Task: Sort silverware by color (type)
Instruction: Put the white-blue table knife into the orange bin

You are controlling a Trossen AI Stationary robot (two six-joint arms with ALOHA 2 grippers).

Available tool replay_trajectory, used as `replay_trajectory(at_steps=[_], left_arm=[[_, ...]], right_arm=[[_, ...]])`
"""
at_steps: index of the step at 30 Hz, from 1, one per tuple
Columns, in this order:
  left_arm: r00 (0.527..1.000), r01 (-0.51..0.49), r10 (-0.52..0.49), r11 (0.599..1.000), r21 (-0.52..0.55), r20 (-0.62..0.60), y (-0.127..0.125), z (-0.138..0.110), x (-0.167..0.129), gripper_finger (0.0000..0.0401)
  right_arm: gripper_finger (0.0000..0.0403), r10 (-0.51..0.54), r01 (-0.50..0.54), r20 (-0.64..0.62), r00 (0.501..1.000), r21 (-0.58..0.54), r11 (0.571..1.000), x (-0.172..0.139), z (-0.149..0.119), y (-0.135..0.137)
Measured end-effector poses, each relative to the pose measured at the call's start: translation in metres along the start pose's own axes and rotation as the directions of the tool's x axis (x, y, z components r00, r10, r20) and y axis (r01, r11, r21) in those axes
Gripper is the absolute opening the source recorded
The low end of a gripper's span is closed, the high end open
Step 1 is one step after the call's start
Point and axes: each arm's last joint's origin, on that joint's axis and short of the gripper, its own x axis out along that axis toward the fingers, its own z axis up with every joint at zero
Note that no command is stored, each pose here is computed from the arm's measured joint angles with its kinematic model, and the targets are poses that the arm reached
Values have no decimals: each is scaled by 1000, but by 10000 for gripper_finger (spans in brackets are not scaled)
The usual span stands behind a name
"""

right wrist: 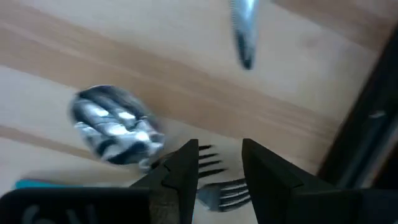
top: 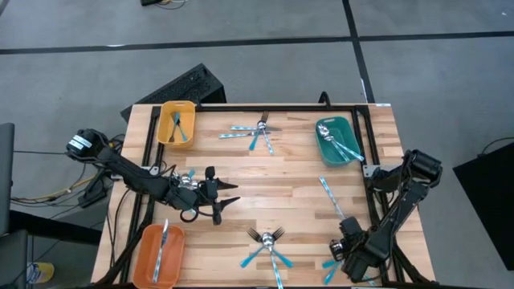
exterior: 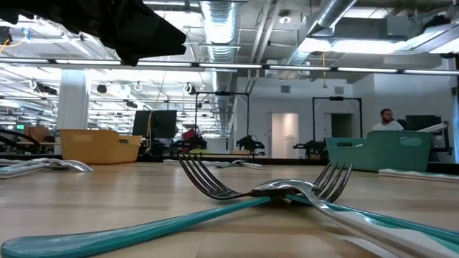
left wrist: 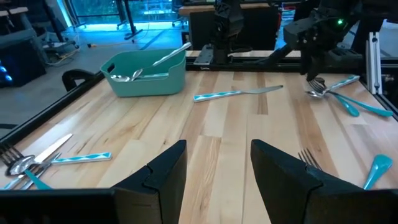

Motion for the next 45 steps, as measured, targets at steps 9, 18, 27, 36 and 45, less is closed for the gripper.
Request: replay_trajectory(at_steps=[9,18,27,36,45], left_arm=[[1000,-14,14,999,-37,-1,11,2,7,167],[999,-36,35,992,-120,-8,24,3,16,167],[999,-44,43,991,-127,-7,26,3,16,167],[997,-80,79,989,-127,-15,34,3,20,167],[995,-97,95,989,-114,-19,38,3,22,167]], right_arm=[[145,4,14,228,974,-78,997,-1,38,12],[145,-68,151,299,952,-262,953,4,83,18],[147,94,-32,234,968,-257,966,31,114,-12],[146,190,-145,164,968,-251,957,57,130,-23],[96,207,-166,144,968,-255,953,57,135,-21]])
